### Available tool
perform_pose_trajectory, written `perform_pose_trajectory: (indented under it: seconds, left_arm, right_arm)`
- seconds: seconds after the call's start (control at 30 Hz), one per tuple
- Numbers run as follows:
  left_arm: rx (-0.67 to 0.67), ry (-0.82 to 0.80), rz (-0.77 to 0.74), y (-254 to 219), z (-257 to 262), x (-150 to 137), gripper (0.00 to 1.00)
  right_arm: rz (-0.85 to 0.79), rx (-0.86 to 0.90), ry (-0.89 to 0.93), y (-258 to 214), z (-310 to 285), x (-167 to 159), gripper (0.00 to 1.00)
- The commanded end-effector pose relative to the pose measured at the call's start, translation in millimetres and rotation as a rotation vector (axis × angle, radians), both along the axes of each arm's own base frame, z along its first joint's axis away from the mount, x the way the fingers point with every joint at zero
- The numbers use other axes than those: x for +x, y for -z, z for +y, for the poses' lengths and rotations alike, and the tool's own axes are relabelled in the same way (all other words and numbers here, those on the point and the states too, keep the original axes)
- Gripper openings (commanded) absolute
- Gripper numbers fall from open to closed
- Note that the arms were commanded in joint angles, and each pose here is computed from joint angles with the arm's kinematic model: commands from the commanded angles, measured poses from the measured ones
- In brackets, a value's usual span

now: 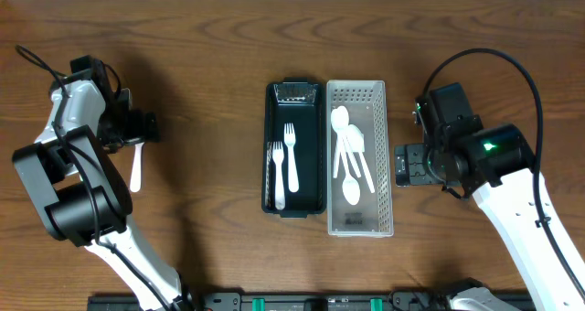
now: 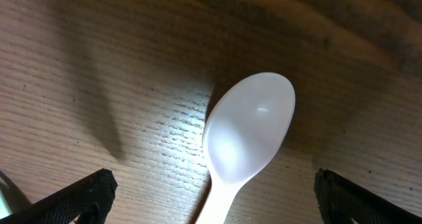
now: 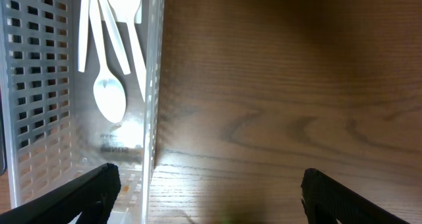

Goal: Pack container
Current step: 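Move left gripper back over the white spoon on the table, then lower left gripper and grasp the white spoon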

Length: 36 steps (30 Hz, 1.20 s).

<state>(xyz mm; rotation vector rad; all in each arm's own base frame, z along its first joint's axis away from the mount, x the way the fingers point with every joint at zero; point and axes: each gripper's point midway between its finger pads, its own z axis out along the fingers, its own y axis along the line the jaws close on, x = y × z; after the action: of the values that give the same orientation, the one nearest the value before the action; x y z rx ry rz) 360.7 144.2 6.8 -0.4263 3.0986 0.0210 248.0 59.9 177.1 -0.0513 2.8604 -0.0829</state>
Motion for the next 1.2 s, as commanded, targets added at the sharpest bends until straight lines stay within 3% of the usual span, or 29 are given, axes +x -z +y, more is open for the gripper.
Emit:
perform_pose_trajectory:
  seconds: [0.0, 0.6, 0.67, 0.83, 1.17]
  left_arm:
    - [-0.003, 0.018, 0.020, 9, 1, -2, 0.98]
    - [-0.018, 0.025, 0.076, 25, -3, -22, 0.98]
    - [-0.020, 0.026, 0.082, 25, -4, -23, 0.93]
    - [-0.025, 0.026, 0.092, 24, -5, -26, 0.64]
    - [-0.030, 0.026, 0.103, 24, -6, -28, 0.34]
  right_arm:
    - [-0.001, -0.010, 0.015, 0, -5, 0, 0.90]
    - [0.004, -0.012, 0.014, 1, -6, -1, 0.91]
    - [0.004, -0.012, 0.014, 1, -6, -1, 0.91]
    - [0.003, -0.012, 0.014, 1, -6, -1, 0.91]
    - [0.003, -0.012, 0.014, 1, -6, -1, 0.91]
